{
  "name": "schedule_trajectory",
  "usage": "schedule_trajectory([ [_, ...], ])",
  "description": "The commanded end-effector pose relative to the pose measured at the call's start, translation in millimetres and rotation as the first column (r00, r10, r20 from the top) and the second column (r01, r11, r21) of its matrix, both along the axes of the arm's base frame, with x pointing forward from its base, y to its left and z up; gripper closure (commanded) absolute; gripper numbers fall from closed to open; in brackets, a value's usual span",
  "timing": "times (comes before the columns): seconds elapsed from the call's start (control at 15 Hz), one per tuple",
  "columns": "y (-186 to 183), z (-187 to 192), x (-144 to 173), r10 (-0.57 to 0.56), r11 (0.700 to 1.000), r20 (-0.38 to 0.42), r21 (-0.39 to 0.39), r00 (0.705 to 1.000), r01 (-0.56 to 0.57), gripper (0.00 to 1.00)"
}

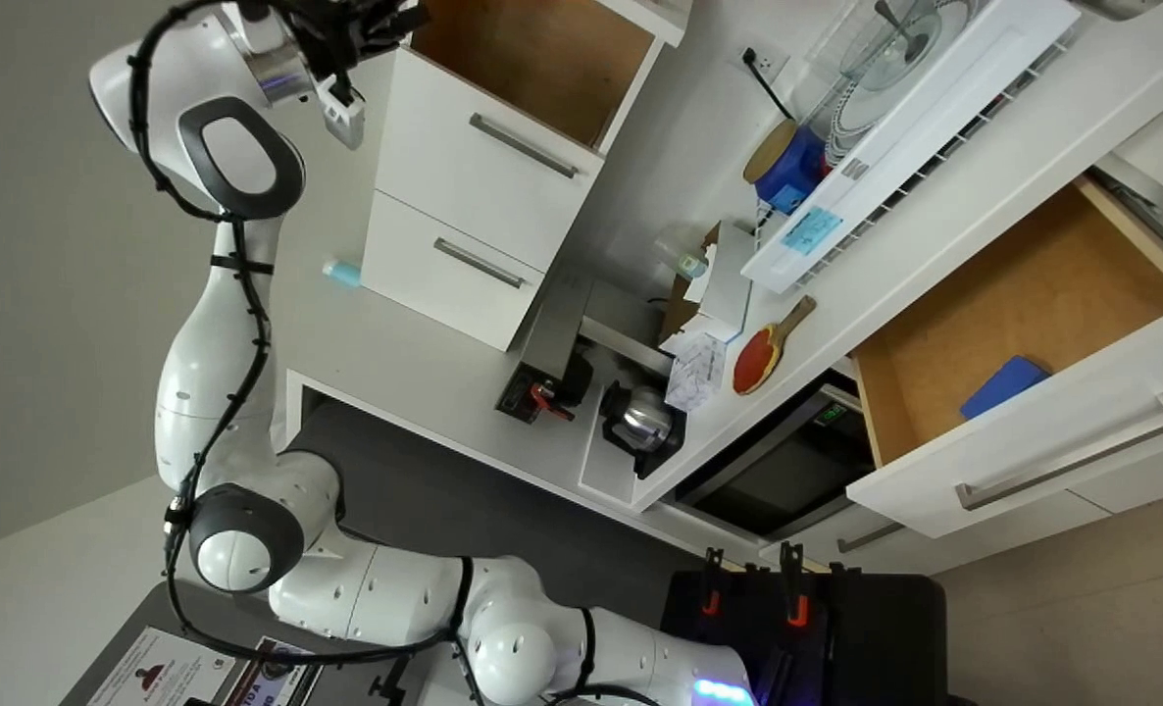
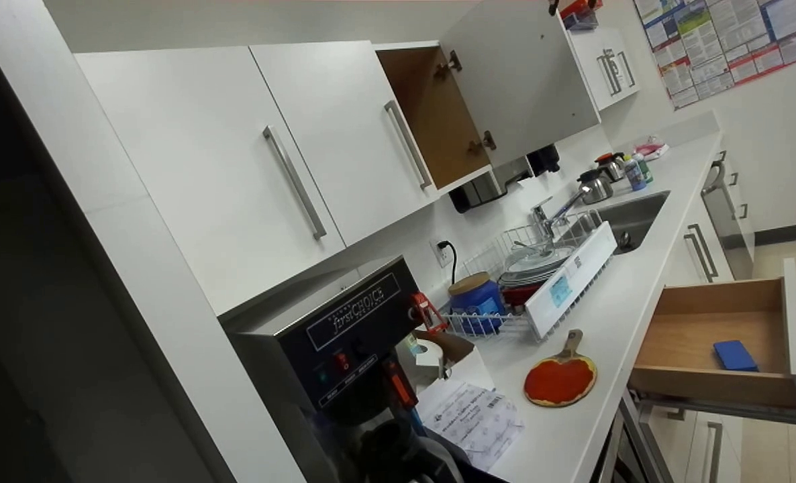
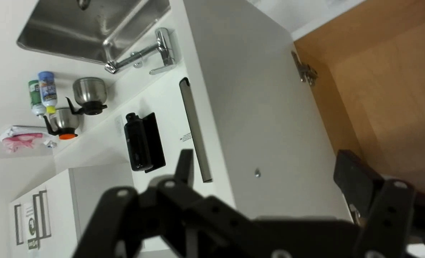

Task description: Open the top cabinet door on the right

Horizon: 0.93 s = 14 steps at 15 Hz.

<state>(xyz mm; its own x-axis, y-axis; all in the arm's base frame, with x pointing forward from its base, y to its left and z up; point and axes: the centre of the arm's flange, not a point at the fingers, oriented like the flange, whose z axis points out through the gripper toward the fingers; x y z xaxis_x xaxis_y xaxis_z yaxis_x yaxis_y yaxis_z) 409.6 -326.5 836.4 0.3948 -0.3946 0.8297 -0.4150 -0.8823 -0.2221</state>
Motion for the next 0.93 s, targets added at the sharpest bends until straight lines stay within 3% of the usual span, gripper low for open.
schedule_trajectory([
  [0.0,62.8,-23.0,18.3,-0.018,0.997,-0.142,-0.078,0.990,0.007,0.00],
  [0.2,102.8,-55.7,50.0,0.044,0.992,-0.269,-0.106,0.962,-0.075,0.00],
  [0.53,156.1,-119.1,89.0,0.153,0.977,-0.428,-0.067,0.891,-0.200,0.00],
  [0.87,176.3,-149.0,98.1,0.188,0.968,-0.496,-0.051,0.848,-0.244,0.00],
])
